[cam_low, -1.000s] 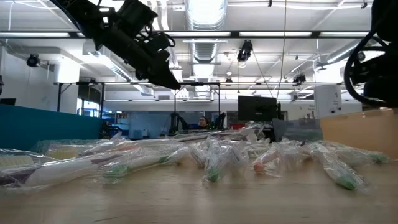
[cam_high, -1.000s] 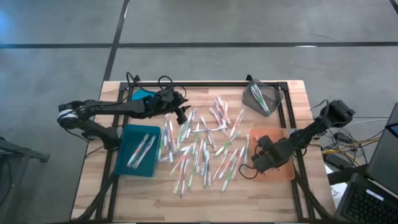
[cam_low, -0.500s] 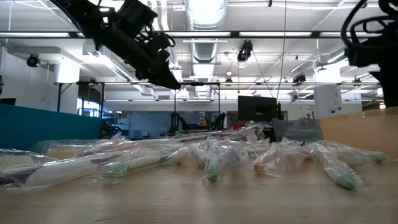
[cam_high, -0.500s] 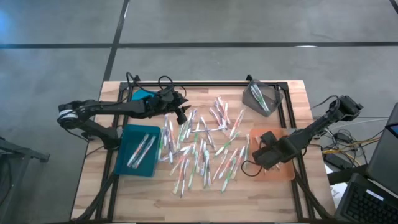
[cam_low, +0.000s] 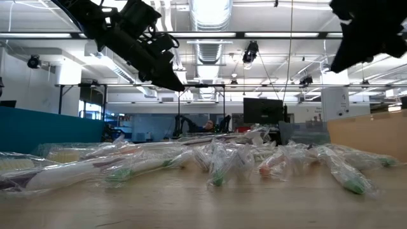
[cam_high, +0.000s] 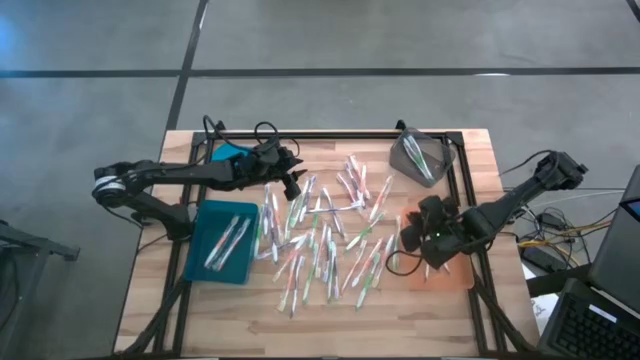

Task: Pick & Place Toothbrushes
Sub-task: Put the orange toothbrush into the blue bin

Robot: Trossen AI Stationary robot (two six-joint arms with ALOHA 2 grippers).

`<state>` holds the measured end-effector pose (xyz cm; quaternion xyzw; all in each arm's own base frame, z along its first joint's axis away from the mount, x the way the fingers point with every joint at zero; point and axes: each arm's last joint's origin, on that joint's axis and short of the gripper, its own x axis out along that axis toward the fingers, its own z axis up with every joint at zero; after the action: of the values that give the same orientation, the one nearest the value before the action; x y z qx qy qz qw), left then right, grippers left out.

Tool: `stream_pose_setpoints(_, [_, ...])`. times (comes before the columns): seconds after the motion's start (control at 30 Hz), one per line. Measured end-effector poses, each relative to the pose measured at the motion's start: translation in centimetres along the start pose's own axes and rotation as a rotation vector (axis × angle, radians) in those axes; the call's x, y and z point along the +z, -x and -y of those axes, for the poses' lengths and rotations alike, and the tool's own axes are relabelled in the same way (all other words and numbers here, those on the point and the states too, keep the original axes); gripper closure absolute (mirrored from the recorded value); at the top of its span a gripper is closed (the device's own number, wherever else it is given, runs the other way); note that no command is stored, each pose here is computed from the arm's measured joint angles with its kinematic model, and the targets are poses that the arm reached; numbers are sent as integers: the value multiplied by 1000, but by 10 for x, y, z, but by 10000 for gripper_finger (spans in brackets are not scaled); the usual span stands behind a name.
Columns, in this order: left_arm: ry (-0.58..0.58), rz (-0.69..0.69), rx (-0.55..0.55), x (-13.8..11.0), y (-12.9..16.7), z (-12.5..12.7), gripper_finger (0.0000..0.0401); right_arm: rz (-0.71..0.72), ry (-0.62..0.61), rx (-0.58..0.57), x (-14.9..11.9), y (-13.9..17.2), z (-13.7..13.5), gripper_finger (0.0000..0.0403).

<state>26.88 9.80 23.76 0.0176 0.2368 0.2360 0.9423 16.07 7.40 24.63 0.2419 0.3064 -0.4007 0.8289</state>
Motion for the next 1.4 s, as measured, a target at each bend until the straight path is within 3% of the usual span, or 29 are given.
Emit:
stream_pose_setpoints(0.53, [0, 0, 0, 0, 0, 0, 252, 63, 293, -2, 49, -20, -18, 394])
stream_pose_setpoints(0.9, [0, 0, 0, 0, 0, 0, 252, 7, 548, 208, 80, -34, -17, 394])
stream_pose_setpoints(1.4, [0, 3, 0, 0, 0, 0, 252, 182, 638, 360, 108, 1, 22, 394])
